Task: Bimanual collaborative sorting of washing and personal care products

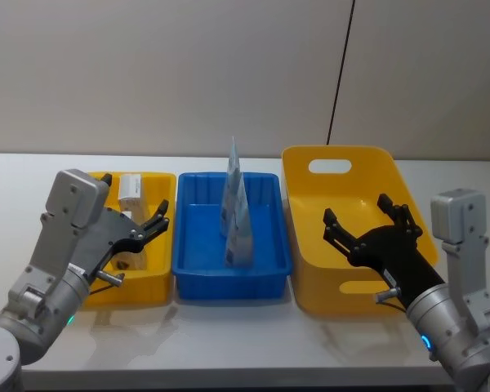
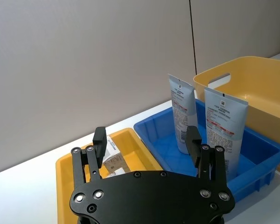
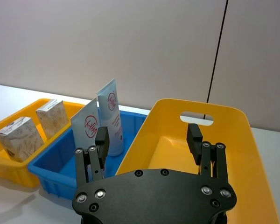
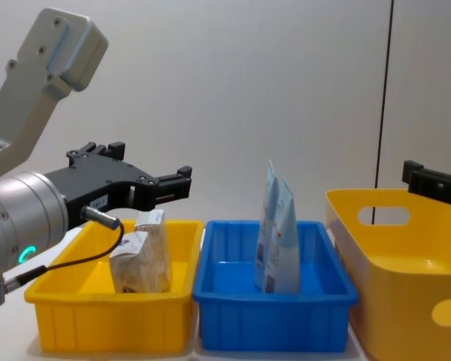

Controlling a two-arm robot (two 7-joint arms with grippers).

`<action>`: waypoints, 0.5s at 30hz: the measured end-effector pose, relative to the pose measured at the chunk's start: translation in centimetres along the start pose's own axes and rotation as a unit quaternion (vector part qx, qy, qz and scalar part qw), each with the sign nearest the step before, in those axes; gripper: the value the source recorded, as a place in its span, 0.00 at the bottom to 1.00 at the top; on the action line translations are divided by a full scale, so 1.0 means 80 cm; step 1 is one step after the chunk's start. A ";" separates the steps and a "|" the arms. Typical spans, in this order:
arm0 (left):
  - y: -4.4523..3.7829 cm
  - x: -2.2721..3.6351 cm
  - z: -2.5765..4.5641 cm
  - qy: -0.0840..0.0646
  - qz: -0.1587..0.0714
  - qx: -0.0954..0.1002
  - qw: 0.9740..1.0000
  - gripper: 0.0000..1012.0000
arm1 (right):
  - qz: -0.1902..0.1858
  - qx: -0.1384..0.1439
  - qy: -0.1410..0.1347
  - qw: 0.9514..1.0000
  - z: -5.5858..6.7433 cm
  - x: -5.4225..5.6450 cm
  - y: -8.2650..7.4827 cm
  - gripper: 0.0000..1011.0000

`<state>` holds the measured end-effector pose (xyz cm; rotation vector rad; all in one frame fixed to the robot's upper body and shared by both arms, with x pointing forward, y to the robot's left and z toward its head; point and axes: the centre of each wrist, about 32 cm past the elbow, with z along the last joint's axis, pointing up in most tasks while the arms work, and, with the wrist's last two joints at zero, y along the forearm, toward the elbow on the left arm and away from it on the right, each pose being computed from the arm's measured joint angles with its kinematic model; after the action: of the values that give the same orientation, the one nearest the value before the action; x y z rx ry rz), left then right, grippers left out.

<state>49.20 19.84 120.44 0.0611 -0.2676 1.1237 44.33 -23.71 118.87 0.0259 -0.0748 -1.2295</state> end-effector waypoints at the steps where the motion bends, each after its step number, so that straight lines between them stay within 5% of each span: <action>1: 0.000 0.0000 0.0000 0.000 0.000 0.000 1.000 0.99 | 0.000 0.000 0.000 1.000 0.000 0.000 0.000 0.99; 15: 0.000 0.0000 0.0000 0.000 0.000 0.000 1.000 0.99 | 0.000 0.000 0.000 1.000 0.000 0.000 0.000 0.99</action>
<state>49.20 19.84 120.44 0.0611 -0.2676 1.1237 44.33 -23.71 118.87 0.0260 -0.0748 -1.2295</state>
